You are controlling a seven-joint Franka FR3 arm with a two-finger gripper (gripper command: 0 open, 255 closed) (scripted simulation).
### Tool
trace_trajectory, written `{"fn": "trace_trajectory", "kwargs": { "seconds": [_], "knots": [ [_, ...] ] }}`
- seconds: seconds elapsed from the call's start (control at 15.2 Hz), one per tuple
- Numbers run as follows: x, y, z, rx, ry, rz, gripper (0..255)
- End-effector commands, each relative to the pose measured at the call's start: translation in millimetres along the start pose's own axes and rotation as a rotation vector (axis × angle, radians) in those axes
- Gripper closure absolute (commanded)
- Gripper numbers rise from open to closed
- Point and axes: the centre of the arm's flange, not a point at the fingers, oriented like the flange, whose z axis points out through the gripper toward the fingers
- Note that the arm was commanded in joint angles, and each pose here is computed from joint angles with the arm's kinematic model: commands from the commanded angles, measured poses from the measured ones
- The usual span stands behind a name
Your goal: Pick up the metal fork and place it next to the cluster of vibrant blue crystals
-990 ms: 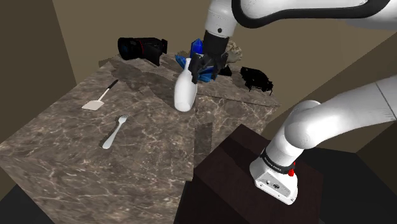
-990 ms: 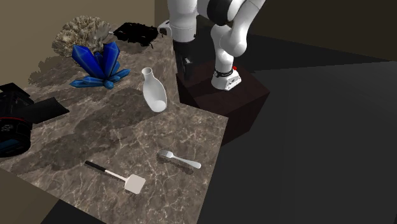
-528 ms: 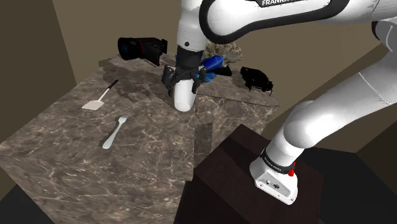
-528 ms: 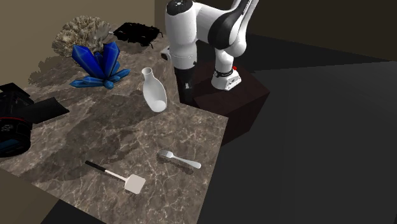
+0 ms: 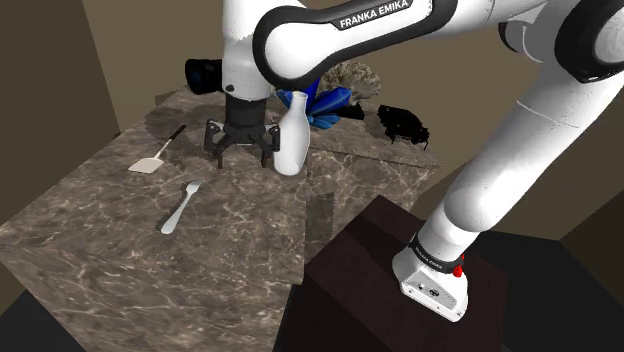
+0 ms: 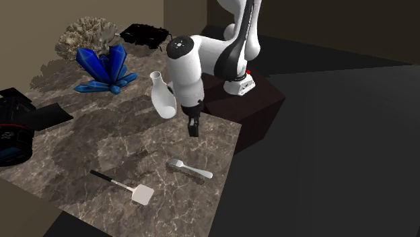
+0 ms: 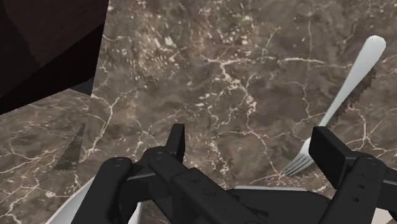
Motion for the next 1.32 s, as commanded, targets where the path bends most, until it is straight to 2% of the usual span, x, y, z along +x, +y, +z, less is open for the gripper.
{"fn": "trace_trajectory", "kwargs": {
  "seconds": [0.0,0.66,1.25],
  "knots": [
    [4.8,-20.8,15.6,0.004,-0.015,0.055,0],
    [41.7,-122.5,82.0,0.019,-0.083,0.289,0],
    [38.5,-123.8,121.8,0.019,-0.083,0.289,0]
  ]
}}
